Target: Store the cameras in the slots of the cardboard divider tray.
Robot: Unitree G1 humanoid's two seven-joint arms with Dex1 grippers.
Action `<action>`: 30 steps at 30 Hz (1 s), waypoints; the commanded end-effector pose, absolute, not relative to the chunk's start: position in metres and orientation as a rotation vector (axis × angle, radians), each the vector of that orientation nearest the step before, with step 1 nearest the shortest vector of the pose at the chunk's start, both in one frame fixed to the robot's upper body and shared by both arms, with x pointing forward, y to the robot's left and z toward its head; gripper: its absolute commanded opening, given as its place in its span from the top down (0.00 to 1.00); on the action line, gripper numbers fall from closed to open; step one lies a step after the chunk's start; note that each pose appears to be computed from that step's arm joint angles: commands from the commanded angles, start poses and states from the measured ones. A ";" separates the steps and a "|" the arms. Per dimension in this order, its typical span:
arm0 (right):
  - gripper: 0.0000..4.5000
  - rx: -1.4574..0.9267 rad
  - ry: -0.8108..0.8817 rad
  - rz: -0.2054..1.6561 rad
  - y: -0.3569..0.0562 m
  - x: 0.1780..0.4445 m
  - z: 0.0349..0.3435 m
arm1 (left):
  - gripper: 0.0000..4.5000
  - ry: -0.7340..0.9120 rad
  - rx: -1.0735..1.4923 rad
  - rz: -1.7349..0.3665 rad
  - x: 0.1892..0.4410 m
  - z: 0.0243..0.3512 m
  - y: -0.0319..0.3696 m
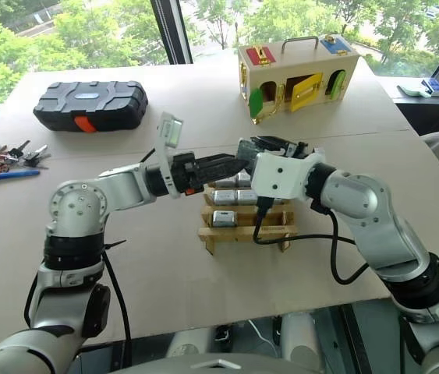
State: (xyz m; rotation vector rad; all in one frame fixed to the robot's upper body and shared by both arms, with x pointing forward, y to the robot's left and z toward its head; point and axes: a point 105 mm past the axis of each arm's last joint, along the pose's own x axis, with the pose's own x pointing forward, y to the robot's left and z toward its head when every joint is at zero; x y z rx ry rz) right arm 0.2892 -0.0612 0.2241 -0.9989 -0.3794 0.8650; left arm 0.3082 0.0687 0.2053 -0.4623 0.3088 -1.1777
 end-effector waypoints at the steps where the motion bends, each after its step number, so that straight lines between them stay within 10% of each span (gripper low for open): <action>1: 0.57 -1.004 -0.440 0.867 -0.057 0.283 0.234 | 0.24 0.250 -0.468 -1.212 0.307 0.219 0.065; 4: 0.57 -0.994 -0.443 0.871 -0.055 0.283 0.236 | 0.24 0.251 -0.472 -1.224 0.308 0.220 0.061; 10: 0.57 -0.987 -0.439 0.876 -0.054 0.285 0.236 | 0.80 0.242 -0.480 -1.237 0.312 0.222 0.058; 12: 0.57 -0.961 -0.418 0.892 -0.055 0.284 0.233 | 0.82 0.243 -0.479 -1.243 0.312 0.223 0.058; 17: 0.05 -0.862 -0.348 0.831 -0.077 0.289 0.230 | 0.82 0.216 -0.383 -1.277 0.311 0.225 0.064; 30: 0.02 -0.448 -0.171 1.062 -0.171 0.217 0.231 | 0.82 0.261 0.212 -1.599 0.290 0.210 0.084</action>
